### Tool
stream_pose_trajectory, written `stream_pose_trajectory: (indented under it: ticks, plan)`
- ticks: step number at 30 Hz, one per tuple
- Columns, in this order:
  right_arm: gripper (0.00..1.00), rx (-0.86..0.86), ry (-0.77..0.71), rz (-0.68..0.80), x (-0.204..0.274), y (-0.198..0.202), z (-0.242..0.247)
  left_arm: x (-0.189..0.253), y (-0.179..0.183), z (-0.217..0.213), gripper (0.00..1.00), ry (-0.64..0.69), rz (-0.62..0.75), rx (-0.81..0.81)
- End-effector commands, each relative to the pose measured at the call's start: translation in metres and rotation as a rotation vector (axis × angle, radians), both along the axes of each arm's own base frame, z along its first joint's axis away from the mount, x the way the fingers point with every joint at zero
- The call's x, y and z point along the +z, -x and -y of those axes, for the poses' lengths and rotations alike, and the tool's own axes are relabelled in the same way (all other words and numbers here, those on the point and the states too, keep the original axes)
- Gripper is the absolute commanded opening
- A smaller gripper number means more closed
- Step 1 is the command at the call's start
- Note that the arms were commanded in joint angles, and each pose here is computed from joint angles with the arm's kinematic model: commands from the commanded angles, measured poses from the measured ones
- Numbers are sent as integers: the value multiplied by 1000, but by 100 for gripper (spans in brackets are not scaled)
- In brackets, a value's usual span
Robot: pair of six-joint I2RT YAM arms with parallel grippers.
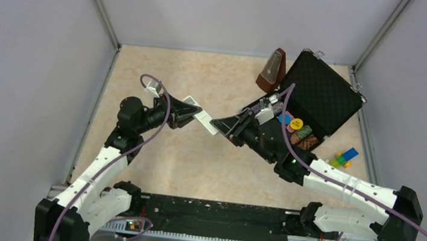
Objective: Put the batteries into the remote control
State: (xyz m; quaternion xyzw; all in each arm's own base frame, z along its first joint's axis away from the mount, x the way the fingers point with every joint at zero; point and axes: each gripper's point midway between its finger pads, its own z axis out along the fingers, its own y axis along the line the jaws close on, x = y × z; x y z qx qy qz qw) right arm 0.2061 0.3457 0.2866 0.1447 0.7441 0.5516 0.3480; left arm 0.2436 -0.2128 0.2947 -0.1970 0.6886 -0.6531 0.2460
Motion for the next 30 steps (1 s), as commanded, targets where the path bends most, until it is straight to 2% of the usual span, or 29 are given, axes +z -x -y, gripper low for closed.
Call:
stream_pose_trajectory:
  ticks: [1, 2, 5, 6, 9, 12, 18, 28, 30]
  plan:
    - [30, 30, -34, 54, 15, 3, -1, 25, 0, -3, 0, 54, 93, 18]
    - [31, 42, -31, 63, 16, 4, -2, 26, 0, -2, 0, 55, 95, 17]
    - [50, 63, -29, 71, 16, 7, -5, 25, -1, -1, 0, 55, 94, 10]
    - [53, 63, -34, 71, 17, 7, -5, 25, -1, -1, 0, 55, 93, 10]
    - [60, 64, -41, 75, 20, 6, -7, 24, -1, -1, 0, 54, 93, 9]
    - [61, 69, -44, 65, 20, 5, -11, 25, 0, -2, 0, 59, 94, 9]
    - [56, 70, -81, 14, 14, 3, -19, 30, 1, -2, 0, 70, 110, 8]
    - [32, 63, -95, 5, 12, 5, -14, 34, 0, -6, 0, 120, 109, 42]
    - [30, 68, -102, 9, 13, 7, -13, 35, -1, -7, 0, 135, 107, 52]
